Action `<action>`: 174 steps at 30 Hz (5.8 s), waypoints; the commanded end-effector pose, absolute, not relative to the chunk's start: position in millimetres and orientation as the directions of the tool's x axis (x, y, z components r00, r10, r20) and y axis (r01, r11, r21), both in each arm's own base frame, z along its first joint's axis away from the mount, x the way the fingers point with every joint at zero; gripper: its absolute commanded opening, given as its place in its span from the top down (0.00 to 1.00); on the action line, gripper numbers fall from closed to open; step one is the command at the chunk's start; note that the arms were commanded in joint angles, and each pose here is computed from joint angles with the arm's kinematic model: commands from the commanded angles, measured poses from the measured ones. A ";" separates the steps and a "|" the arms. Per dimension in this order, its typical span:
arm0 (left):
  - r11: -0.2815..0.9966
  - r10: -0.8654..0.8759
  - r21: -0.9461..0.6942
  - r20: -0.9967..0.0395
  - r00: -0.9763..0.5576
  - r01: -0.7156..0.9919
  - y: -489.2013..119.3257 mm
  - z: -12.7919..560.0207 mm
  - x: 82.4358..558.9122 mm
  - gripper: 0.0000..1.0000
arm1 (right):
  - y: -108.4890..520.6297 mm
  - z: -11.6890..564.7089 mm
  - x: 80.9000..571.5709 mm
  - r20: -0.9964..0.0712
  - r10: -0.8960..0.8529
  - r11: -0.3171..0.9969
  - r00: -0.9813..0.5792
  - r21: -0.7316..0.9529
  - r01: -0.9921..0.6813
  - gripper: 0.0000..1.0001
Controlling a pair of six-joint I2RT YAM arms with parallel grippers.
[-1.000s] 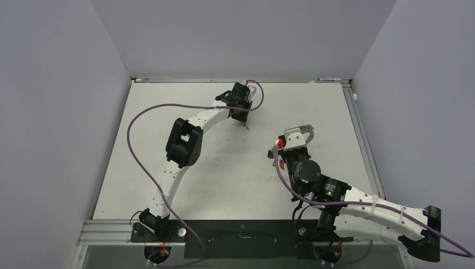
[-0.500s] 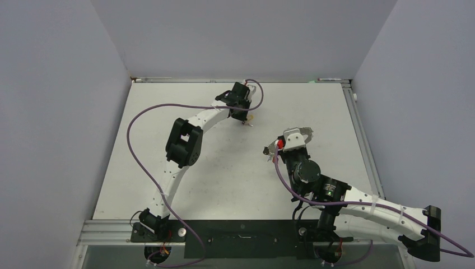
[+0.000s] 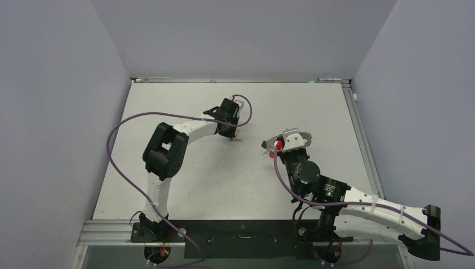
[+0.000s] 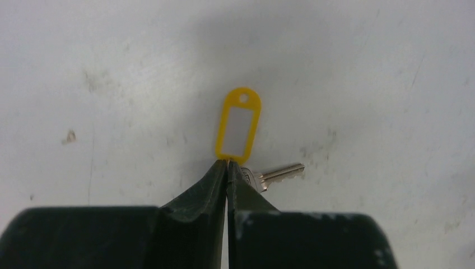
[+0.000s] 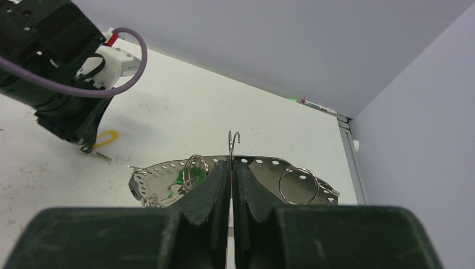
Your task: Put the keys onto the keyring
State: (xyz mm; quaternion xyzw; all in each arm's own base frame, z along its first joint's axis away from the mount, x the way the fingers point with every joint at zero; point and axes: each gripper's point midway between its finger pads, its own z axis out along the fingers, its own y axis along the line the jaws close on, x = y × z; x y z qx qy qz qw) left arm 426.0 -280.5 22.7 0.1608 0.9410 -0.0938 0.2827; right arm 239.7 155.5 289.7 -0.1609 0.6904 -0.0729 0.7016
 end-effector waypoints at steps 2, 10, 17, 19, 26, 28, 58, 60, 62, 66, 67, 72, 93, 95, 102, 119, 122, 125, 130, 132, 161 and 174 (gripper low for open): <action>0.938 0.212 -0.096 -0.602 -0.769 0.334 -267.6 37.8 378.7 1.00 | 159.4 297.5 239.6 -0.955 -0.290 0.948 0.055 -0.295 -0.121 0.95; 0.918 0.329 -0.001 -0.558 -0.762 0.396 -255.6 22.9 285.2 1.00 | 166.1 293.5 241.9 -0.952 -0.301 0.942 0.052 -0.305 -0.141 0.95; 0.914 0.334 -0.003 -0.566 -0.754 0.407 -254.6 21.3 257.3 0.88 | 173.2 289.2 243.5 -0.949 -0.312 0.935 0.053 -0.316 -0.163 0.95; 0.914 0.338 0.014 -0.576 -0.744 0.405 -253.9 23.5 253.3 0.77 | 174.6 289.1 243.9 -0.948 -0.313 0.933 0.054 -0.317 -0.167 0.95; 0.918 0.320 0.013 -0.612 -0.723 0.395 -249.7 39.2 250.3 0.66 | 182.2 282.5 248.7 -0.941 -0.336 0.924 0.047 -0.339 -0.178 0.95; 0.917 0.320 0.010 -0.617 -0.719 0.399 -249.5 41.6 249.7 0.69 | 184.5 279.5 250.7 -0.935 -0.351 0.919 0.040 -0.353 -0.178 0.95; 0.953 0.255 0.043 -0.647 -0.719 0.299 -262.6 35.3 246.2 0.79 | 183.2 280.0 254.6 -0.938 -0.347 0.920 0.029 -0.346 -0.183 0.95; 0.954 0.256 0.047 -0.649 -0.717 0.297 -263.1 33.3 246.8 0.81 | 183.0 280.5 254.2 -0.938 -0.344 0.921 0.030 -0.344 -0.185 0.95; 0.952 0.259 0.049 -0.655 -0.710 0.303 -265.1 33.8 247.6 0.82 | 182.9 281.1 253.8 -0.940 -0.340 0.922 0.031 -0.340 -0.187 0.95; 0.950 0.267 0.059 -0.663 -0.700 0.307 -266.8 35.6 249.7 0.84 | 183.7 281.6 253.7 -0.940 -0.338 0.922 0.033 -0.338 -0.191 0.95; 0.949 0.268 0.060 -0.665 -0.697 0.308 -267.4 36.4 250.3 0.84 | 183.9 281.1 253.8 -0.940 -0.340 0.921 0.032 -0.339 -0.191 0.95; 0.949 0.273 0.066 -0.667 -0.694 0.310 -268.0 36.7 250.7 0.84 | 184.2 281.4 253.9 -0.941 -0.337 0.922 0.032 -0.337 -0.192 0.95; 0.939 0.289 0.067 -0.685 -0.669 0.338 -272.9 48.2 247.7 1.00 | 184.5 281.2 253.8 -0.940 -0.340 0.920 0.031 -0.339 -0.194 0.95; 0.933 0.288 0.047 -0.690 -0.664 0.356 -274.7 55.2 244.8 1.00 | 184.3 281.6 253.8 -0.941 -0.337 0.921 0.031 -0.337 -0.194 0.95; 0.866 0.289 -0.050 -0.760 -0.582 0.497 -288.9 103.2 229.8 1.00 | 187.4 287.6 250.5 -0.952 -0.302 0.925 0.045 -0.304 -0.228 0.95; 0.680 0.335 0.019 -0.898 -0.287 0.733 -266.8 216.1 179.8 1.00 | 201.9 310.5 235.2 -0.974 -0.201 0.900 0.100 -0.224 -0.374 0.95; 0.610 0.376 0.084 -0.906 -0.194 0.788 -260.4 226.7 166.0 1.00 | 207.9 310.8 233.4 -0.974 -0.198 0.887 0.106 -0.224 -0.403 0.95; 0.522 0.393 0.169 -0.918 -0.060 0.836 -256.1 235.3 155.4 1.00 | 213.9 308.8 232.0 -0.972 -0.207 0.873 0.108 -0.233 -0.429 0.95; 0.404 0.362 0.305 -0.919 0.155 0.862 -249.0 240.8 142.9 1.00 | 229.2 302.9 224.7 -0.968 -0.218 0.821 0.125 -0.251 -0.512 0.95; 0.397 0.341 0.330 -0.919 0.196 0.856 -245.2 244.9 140.9 1.00 | 238.3 300.5 218.5 -0.965 -0.221 0.784 0.141 -0.262 -0.563 0.95; 0.388 0.254 0.346 -0.931 0.262 0.854 -220.9 239.1 125.7 1.00 | 314.4 264.6 106.8 -0.911 -0.250 0.245 0.328 -0.387 -0.889 0.95; 0.265 0.159 0.298 -0.952 0.263 0.917 -234.8 246.5 105.8 1.00 | 322.9 262.2 86.0 -0.915 -0.227 0.132 0.334 -0.369 -0.920 0.95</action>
